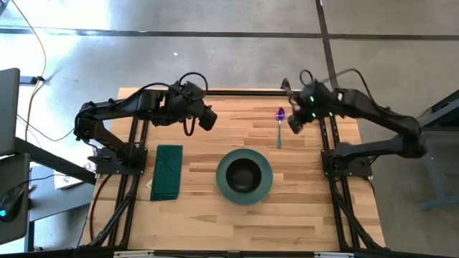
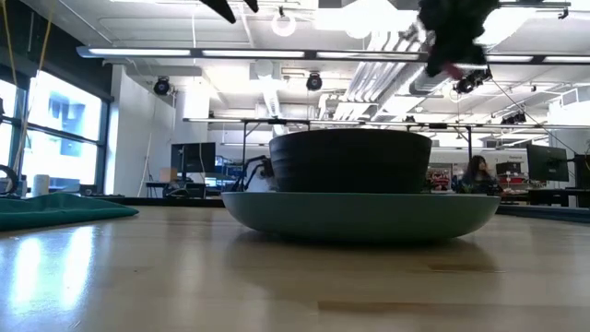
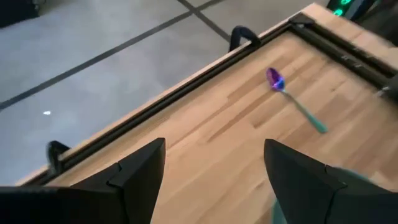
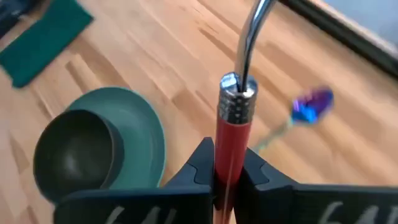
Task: Set table place
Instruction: Put the red fork to the right of the blue plate
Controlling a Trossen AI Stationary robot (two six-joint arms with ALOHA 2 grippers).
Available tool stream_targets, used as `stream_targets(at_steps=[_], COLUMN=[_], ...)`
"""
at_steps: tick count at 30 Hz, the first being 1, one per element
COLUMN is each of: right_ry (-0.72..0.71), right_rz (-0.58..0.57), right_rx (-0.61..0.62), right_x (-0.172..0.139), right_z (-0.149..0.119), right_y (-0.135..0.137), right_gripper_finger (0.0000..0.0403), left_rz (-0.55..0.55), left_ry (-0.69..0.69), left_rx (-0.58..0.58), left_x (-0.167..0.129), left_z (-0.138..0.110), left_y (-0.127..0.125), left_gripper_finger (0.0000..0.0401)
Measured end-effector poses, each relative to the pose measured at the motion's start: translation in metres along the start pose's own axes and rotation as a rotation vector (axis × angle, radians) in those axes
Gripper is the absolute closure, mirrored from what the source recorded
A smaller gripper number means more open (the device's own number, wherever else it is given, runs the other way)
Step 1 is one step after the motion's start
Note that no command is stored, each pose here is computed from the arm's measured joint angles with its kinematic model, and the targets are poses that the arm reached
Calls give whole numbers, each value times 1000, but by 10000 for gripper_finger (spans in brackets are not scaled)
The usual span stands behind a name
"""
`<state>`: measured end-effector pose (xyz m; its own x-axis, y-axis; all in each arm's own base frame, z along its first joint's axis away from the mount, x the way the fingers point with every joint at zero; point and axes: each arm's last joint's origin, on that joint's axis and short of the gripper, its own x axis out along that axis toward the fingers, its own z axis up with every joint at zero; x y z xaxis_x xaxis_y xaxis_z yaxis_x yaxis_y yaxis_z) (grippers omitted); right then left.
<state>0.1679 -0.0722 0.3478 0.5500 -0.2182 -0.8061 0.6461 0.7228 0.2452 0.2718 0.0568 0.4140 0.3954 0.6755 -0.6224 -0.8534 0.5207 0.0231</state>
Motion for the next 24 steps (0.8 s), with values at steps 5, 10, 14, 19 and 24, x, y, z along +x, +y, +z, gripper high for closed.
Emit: stream_targets(at_steps=[5,10,14,19,24], right_ry=[5,50,88,158,198], right_rz=[-83,-64,-25,-100,-101], right_rx=[174,302,379,485,571], right_x=[-7,25,63,90,101], right_z=[-37,-78,-113,-155,-187], right_y=[26,58,85,101,112], right_gripper_finger=[403,403,403,403,403], left_rz=[-8,-32,-34,-46,-59], left_ry=[33,66,68,77,84], left_rx=[91,153,182,204,225], left_x=[0,0,0,0,0], left_z=[-2,-4,-5,-5,-5], left_y=[1,1,1,1,1], left_gripper_finger=[141,141,141,141,141])
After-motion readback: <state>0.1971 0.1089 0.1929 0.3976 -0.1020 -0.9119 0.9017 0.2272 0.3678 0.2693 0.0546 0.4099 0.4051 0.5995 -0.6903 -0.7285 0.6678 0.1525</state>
